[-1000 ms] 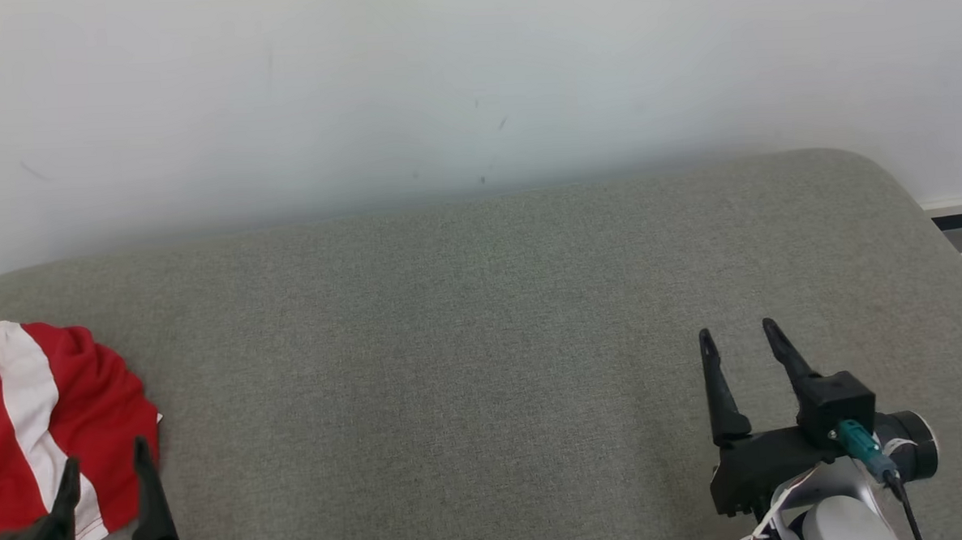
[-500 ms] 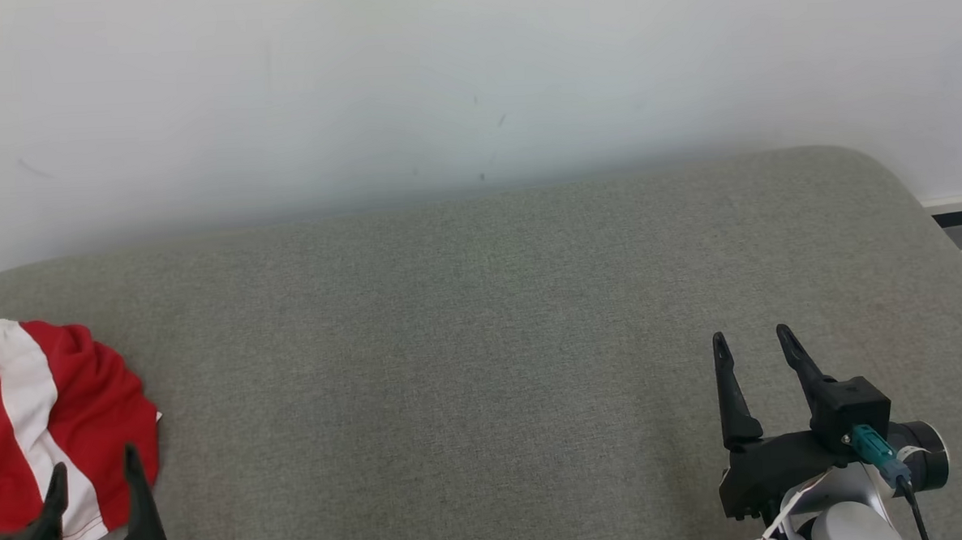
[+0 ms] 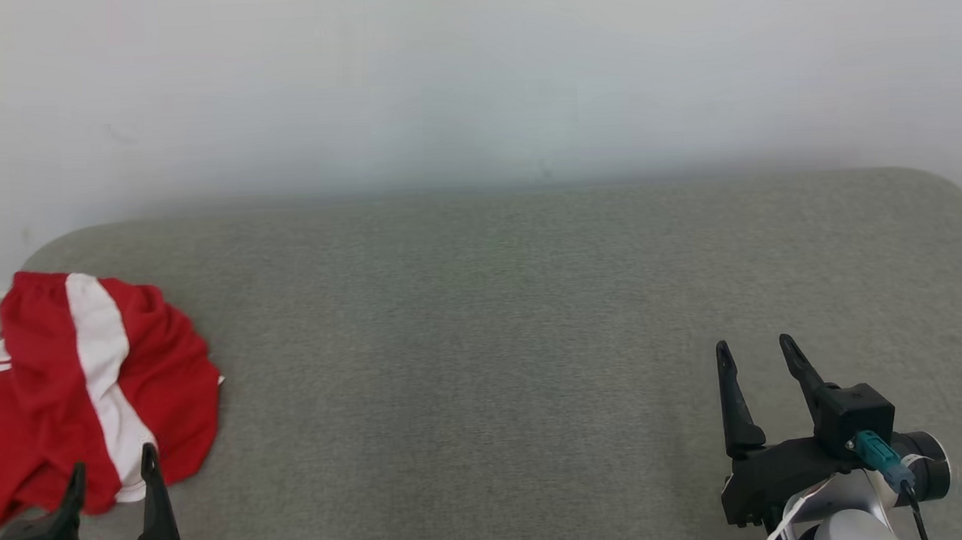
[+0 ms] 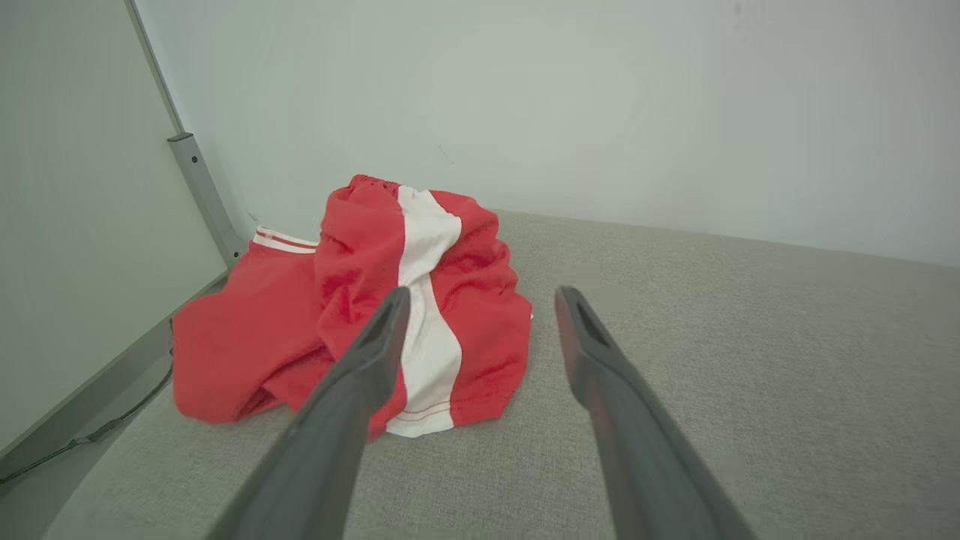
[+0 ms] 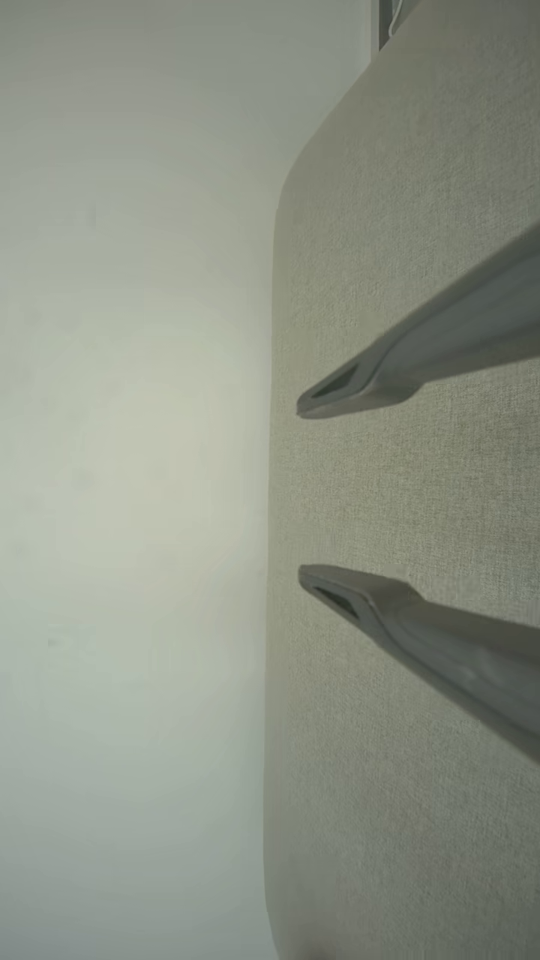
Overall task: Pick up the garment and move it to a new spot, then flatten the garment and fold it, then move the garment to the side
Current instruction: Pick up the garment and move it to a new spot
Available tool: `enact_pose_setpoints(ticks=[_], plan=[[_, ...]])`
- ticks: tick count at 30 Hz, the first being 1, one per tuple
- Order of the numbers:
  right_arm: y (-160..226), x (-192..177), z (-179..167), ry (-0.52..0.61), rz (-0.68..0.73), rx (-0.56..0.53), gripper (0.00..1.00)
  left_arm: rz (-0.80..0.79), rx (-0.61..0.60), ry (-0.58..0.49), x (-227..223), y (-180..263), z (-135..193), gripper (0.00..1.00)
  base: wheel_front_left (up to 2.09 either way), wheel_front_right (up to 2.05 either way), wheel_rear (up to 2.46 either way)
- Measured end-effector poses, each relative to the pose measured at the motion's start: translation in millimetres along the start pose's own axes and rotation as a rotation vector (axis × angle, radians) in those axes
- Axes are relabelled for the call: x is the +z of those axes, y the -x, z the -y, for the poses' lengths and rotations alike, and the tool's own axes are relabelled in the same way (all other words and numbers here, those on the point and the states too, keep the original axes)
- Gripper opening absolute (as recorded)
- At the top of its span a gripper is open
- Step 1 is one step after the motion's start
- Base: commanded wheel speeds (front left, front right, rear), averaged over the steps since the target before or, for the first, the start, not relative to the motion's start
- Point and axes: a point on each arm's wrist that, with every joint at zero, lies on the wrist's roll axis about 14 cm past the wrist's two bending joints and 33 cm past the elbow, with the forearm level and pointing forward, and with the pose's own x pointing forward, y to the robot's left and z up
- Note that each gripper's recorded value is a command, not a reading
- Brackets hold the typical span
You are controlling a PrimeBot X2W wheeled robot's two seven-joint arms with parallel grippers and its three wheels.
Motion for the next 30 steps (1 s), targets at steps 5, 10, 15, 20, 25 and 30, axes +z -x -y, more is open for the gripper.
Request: enact_pose_setpoints(ticks=[5, 10, 15, 20, 25, 30], plan=[[-8.6, -5.5, -28.3, 0.001, -0.021, 0.078, 1.0, -0.014, 0.073, 0.005, -2.3, 13.2, -25.7, 1.0, 0.0, 0.0, 0.0], [-13.8, -11.1, -60.6, 0.005, -0.042, 0.168, 1.0, -0.026, 0.138, 0.013, -5.3, 27.5, -47.4, 1.0, 0.0, 0.0, 0.0], [-18.3, -14.5, -90.8, 0.0, -0.057, 0.253, 1.0, -0.037, 0.203, 0.022, -7.8, 43.0, -68.4, 1.0, 0.0, 0.0, 0.0], [-22.1, -14.3, -123.0, 0.004, -0.06, 0.338, 1.0, -0.035, 0.263, 0.034, -7.4, 58.1, -86.1, 1.0, 0.0, 0.0, 0.0], [-19.3, -17.2, -150.4, 0.01, -0.074, 0.417, 1.0, -0.038, 0.32, 0.042, -9.1, 74.1, -103.4, 1.0, 0.0, 0.0, 0.0], [-18.4, -13.6, -172.3, 0.013, -0.065, 0.475, 1.0, -0.038, 0.359, 0.053, -10.2, 84.8, -115.1, 1.0, 0.0, 0.0, 0.0]])
